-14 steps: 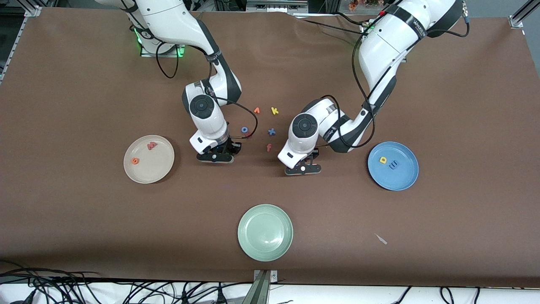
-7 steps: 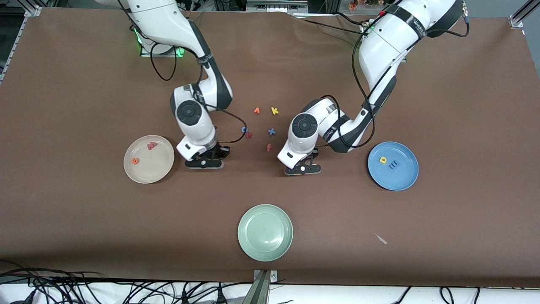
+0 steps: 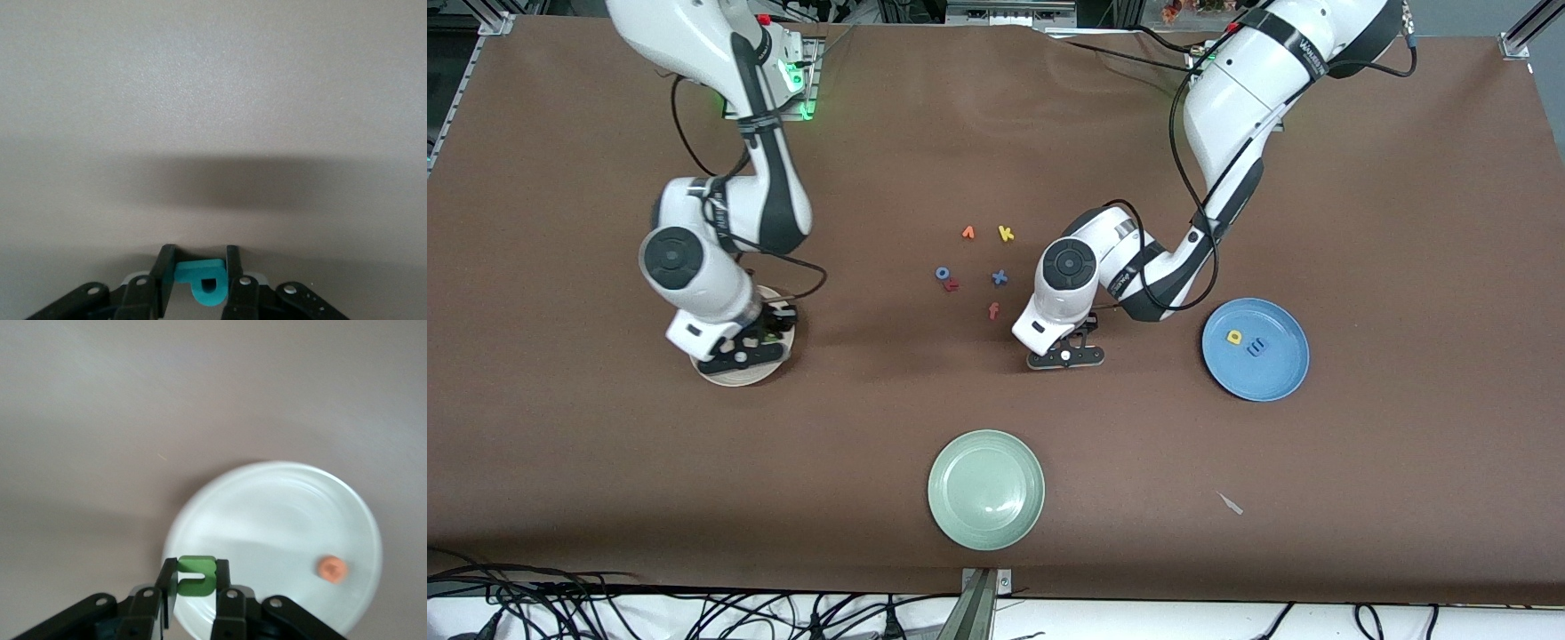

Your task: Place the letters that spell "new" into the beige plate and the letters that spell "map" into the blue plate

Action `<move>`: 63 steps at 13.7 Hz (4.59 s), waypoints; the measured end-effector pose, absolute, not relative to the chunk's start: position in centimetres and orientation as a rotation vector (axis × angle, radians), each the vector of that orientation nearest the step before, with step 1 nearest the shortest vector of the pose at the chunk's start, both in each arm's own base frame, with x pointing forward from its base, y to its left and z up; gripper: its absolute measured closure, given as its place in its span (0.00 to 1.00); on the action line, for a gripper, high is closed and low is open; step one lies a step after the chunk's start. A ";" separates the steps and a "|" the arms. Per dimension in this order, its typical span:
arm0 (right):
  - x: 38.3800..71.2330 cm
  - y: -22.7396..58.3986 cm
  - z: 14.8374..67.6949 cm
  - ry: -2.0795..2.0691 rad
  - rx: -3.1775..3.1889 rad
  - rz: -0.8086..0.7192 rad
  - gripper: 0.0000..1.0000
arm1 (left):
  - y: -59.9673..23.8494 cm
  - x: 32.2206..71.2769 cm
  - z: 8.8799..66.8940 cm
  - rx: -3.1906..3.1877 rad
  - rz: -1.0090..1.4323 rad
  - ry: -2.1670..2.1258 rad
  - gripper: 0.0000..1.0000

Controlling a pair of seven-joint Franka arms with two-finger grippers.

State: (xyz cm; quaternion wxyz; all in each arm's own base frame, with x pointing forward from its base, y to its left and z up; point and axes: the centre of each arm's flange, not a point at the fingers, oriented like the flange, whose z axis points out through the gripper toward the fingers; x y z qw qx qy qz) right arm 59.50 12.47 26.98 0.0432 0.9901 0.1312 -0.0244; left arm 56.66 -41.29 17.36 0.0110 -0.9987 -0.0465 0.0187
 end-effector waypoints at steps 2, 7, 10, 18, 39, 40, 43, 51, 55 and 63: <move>57.9 9.3 25.8 0.430 3.022 -0.062 0.74 | -41.3 56.7 17.4 -3.116 0.058 -0.146 0.64; 56.0 8.1 23.6 0.406 3.032 -0.020 0.59 | -40.0 57.8 18.7 -3.071 0.090 -0.159 0.64; 56.0 8.2 23.8 0.401 3.037 -0.011 0.50 | -36.7 60.2 22.9 -3.031 0.106 -0.013 0.64; 58.3 11.8 30.2 0.307 3.138 -0.116 0.43 | -20.1 65.2 28.9 -2.926 0.323 0.321 0.64; 60.6 11.3 52.7 0.317 3.125 -0.196 0.28 | -9.8 64.4 38.2 -3.053 0.322 0.453 0.00; 60.3 10.5 53.7 0.312 3.145 -0.183 0.26 | -10.0 64.5 39.3 -3.049 0.325 0.452 0.00; 59.1 9.6 55.4 0.313 3.171 -0.176 0.21 | -11.8 64.9 43.3 -3.033 0.279 0.463 0.00; 57.2 6.9 56.4 0.262 3.159 -0.169 0.14 | -7.2 62.9 54.5 -3.198 0.109 0.072 0.00; 57.2 7.3 56.4 0.280 3.136 -0.164 0.13 | -7.0 60.5 56.1 -3.176 -0.028 0.062 0.00; 57.5 7.2 57.6 0.272 3.137 -0.100 0.00 | -6.2 58.4 55.7 -3.162 -0.007 0.043 0.00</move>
